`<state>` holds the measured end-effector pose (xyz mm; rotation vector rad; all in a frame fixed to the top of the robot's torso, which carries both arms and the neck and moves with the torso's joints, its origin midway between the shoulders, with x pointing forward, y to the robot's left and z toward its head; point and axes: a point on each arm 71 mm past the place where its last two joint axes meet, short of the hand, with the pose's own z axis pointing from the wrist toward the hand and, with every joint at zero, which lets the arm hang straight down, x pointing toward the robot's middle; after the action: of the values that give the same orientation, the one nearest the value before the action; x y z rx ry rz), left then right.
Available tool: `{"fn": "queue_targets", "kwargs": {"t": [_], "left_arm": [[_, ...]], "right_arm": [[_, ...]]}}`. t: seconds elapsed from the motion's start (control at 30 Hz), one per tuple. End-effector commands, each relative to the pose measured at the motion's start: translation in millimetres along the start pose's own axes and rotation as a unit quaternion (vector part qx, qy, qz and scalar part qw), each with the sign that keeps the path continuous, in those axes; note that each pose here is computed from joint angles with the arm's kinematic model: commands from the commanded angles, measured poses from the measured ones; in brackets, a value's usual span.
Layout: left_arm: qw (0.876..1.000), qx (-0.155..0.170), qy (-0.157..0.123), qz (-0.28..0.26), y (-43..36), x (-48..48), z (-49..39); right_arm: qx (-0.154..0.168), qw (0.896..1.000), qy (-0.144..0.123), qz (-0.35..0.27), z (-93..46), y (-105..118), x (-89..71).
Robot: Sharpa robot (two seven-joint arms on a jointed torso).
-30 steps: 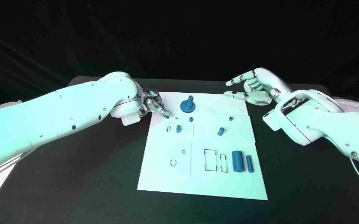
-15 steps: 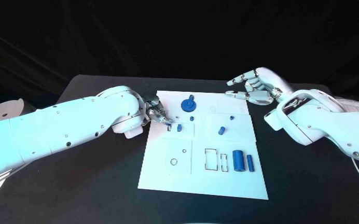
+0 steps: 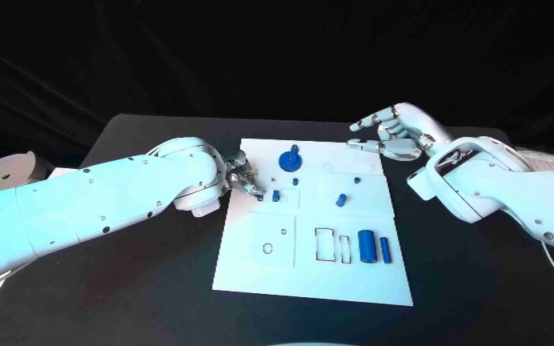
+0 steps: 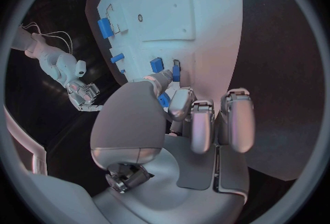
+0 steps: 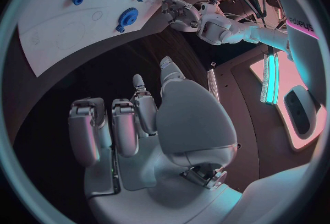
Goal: Assemble the parts on the task board
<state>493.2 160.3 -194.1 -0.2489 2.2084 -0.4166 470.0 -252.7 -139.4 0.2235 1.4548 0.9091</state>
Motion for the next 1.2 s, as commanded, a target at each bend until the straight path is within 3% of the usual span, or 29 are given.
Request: {"fn": "queue_targets", "kwargs": {"t": [0.03, 1.2], "left_arm": [[1.0, -0.004, 0.008, 0.024, -1.2, 2.9, 1.0], [0.998, -0.007, 0.038, 0.045, -3.7, 12.5, 2.5]], "right_arm": [[-0.004, 1.0, 0.007, 0.001, -0.1, 0.6, 1.4], [-0.004, 1.0, 0.008, 0.002, -0.2, 0.5, 1.9]]}}
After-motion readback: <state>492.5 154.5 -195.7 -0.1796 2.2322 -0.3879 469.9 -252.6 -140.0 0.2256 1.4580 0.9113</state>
